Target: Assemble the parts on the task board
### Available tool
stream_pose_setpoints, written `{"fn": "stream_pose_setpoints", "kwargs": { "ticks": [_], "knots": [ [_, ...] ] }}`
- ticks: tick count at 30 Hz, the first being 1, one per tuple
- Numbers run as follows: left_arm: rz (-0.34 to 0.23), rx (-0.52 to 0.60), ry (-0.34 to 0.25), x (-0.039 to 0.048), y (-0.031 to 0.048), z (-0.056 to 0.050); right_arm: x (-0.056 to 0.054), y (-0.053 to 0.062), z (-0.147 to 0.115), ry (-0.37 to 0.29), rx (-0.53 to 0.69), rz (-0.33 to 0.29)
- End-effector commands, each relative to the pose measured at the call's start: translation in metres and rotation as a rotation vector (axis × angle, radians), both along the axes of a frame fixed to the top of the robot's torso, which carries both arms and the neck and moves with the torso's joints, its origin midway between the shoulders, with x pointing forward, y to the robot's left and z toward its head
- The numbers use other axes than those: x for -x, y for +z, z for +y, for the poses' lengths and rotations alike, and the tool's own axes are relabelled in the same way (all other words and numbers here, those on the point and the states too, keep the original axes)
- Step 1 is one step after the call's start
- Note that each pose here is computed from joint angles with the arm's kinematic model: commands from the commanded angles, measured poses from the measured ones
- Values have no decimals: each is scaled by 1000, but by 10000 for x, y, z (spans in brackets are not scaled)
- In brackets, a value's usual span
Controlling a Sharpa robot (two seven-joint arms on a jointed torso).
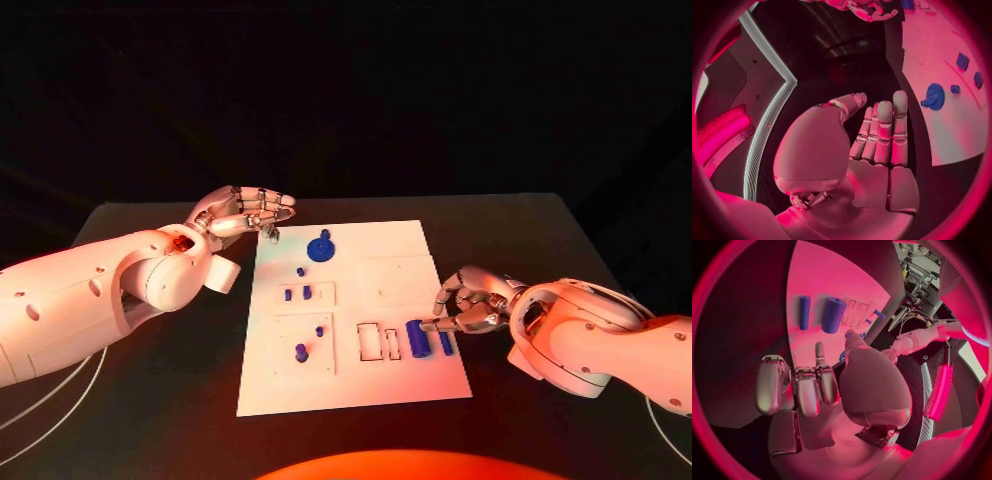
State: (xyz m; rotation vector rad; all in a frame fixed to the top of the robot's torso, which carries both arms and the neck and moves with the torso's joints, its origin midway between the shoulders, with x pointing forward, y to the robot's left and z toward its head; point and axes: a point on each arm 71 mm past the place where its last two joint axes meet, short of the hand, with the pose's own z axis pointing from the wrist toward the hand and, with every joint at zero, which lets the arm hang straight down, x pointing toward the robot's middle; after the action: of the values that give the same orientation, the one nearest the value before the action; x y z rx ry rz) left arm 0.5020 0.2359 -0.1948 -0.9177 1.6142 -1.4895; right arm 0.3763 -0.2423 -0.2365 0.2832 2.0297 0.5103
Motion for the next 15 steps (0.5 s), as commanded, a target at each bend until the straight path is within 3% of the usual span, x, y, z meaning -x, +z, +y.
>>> {"fn": "stream_pose_setpoints", "kwargs": {
  "ticks": [1, 15],
  "knots": [
    [-8, 12, -8, 5, 14, -20, 3, -62, 22, -20, 46, 11],
    [-5, 11, -6, 5, 12, -1, 40, -246, 170, 16, 77, 76]
  ]
}}
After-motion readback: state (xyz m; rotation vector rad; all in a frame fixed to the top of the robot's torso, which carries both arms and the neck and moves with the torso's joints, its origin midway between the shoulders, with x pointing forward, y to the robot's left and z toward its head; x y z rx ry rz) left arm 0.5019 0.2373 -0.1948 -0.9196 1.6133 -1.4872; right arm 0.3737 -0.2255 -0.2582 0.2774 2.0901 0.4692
